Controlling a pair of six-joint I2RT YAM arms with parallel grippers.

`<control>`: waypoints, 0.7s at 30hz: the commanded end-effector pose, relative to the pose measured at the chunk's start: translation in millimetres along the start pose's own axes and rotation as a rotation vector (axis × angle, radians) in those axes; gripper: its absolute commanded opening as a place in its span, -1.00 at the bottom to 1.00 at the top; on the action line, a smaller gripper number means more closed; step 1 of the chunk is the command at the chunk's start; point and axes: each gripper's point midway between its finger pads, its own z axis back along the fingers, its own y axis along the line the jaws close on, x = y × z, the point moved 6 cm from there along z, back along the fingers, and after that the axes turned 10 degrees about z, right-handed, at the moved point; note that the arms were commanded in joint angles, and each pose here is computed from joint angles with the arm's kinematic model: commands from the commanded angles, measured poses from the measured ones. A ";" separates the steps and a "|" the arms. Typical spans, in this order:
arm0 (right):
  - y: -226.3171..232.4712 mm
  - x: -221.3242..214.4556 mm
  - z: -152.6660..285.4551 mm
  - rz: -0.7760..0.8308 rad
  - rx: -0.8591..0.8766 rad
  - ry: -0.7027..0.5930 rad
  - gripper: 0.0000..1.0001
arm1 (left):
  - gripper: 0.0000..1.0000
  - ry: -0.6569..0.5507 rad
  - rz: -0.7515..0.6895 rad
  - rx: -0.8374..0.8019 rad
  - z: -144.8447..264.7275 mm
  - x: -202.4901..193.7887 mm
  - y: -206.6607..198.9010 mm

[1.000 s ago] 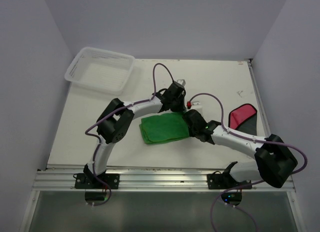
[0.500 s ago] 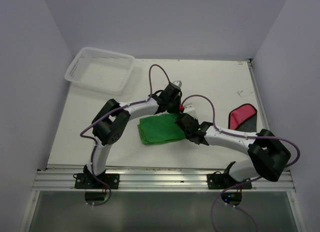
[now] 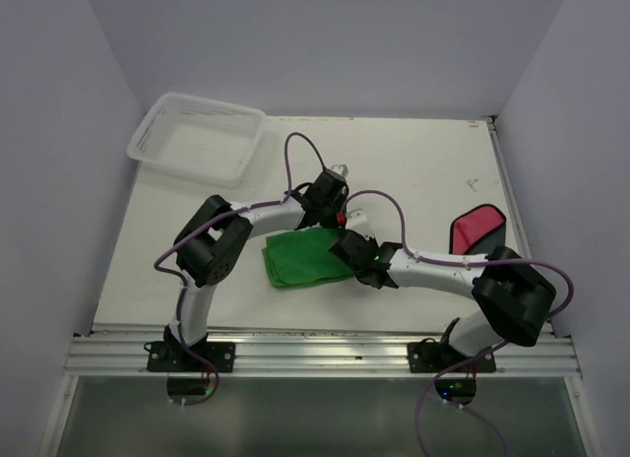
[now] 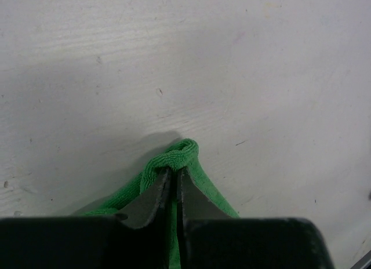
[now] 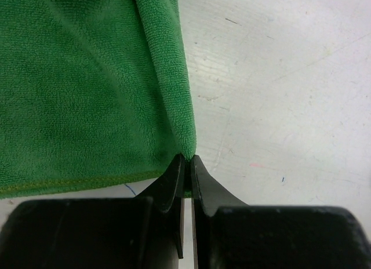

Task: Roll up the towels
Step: Roll the towel

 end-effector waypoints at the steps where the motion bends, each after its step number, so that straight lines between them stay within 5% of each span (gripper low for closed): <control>1: 1.8 -0.3 6.7 0.073 -0.038 0.012 -0.92 | -1.00 -0.155 -0.007 -0.014 11.9 36.4 2.2; 10: 17.9 12.7 28.9 0.002 0.150 -0.111 -0.46 | -1.00 -0.149 0.002 0.016 10.4 27.4 20.6; 21: -3.6 26.1 45.0 -0.306 0.302 -0.190 -0.29 | -1.00 -0.183 0.025 -0.023 15.9 15.5 31.2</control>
